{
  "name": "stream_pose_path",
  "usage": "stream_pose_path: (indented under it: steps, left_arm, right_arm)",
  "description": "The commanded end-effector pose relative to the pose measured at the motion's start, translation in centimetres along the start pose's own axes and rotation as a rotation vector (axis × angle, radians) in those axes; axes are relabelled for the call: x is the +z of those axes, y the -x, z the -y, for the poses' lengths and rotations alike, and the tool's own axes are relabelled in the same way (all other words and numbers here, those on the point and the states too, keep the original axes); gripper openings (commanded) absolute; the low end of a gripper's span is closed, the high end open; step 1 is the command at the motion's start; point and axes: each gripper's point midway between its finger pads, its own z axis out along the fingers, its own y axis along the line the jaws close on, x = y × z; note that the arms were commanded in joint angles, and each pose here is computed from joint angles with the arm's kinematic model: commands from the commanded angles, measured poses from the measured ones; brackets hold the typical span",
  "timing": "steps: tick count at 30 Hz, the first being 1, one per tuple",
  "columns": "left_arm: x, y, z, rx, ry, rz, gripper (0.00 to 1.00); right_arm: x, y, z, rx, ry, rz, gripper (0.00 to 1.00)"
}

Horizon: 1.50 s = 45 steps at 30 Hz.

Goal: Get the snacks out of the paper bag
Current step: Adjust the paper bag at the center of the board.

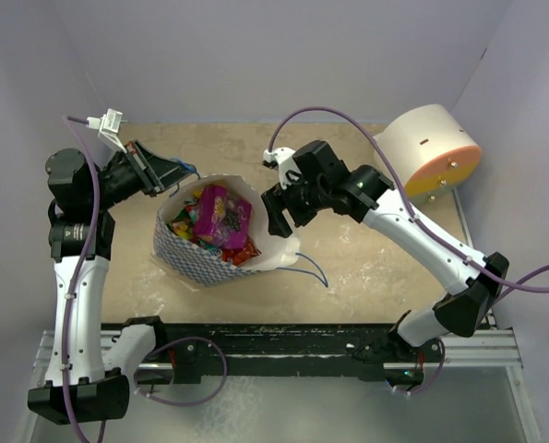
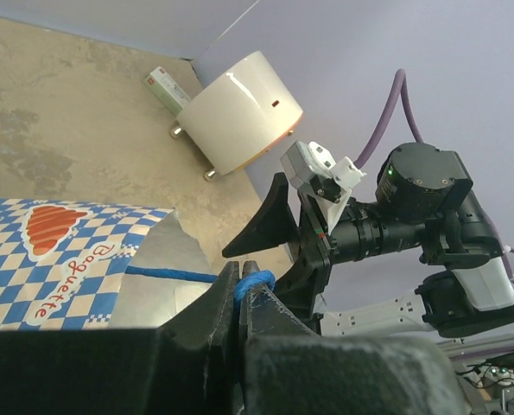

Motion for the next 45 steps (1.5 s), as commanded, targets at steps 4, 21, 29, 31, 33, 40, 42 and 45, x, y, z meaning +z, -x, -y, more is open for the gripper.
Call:
stream_pose_path:
  steps: [4, 21, 29, 31, 33, 40, 42, 45]
  left_arm:
    - [-0.6, -1.5, 2.8, -0.002, -0.107, -0.075, 0.00]
    - [5.1, -2.3, 5.3, 0.034, -0.118, -0.078, 0.00]
    - [5.6, -1.1, 3.9, 0.064, -0.041, -0.032, 0.00]
    - [5.8, -1.0, 3.8, 0.062, -0.052, -0.011, 0.00]
    - [6.1, -0.8, 3.8, 0.067, -0.061, -0.005, 0.00]
    - [7.1, 0.3, 3.8, 0.117, -0.046, -0.020, 0.00]
    - [7.2, 0.5, 3.8, 0.127, -0.044, -0.013, 0.00]
    - [7.4, 0.8, 3.5, 0.132, -0.034, -0.005, 0.00]
  right_arm:
    - [0.0, 3.1, -0.5, -0.043, -0.018, 0.130, 0.77]
    - [1.3, 2.7, 1.3, -0.001, -0.106, 0.107, 0.77]
    - [-1.6, -3.9, 0.6, 0.099, -0.022, 0.041, 0.85]
    - [-1.6, -6.0, -0.8, 0.091, 0.072, 0.022, 0.85]
    - [-1.3, -8.3, -0.5, 0.143, 0.056, -0.020, 0.85]
    - [-0.9, -11.2, 1.0, 0.212, 0.000, -0.094, 0.54]
    - [-0.4, -11.7, 1.7, 0.194, -0.029, -0.124, 0.53]
    - [0.7, -12.4, 2.6, 0.157, -0.056, -0.194, 0.47]
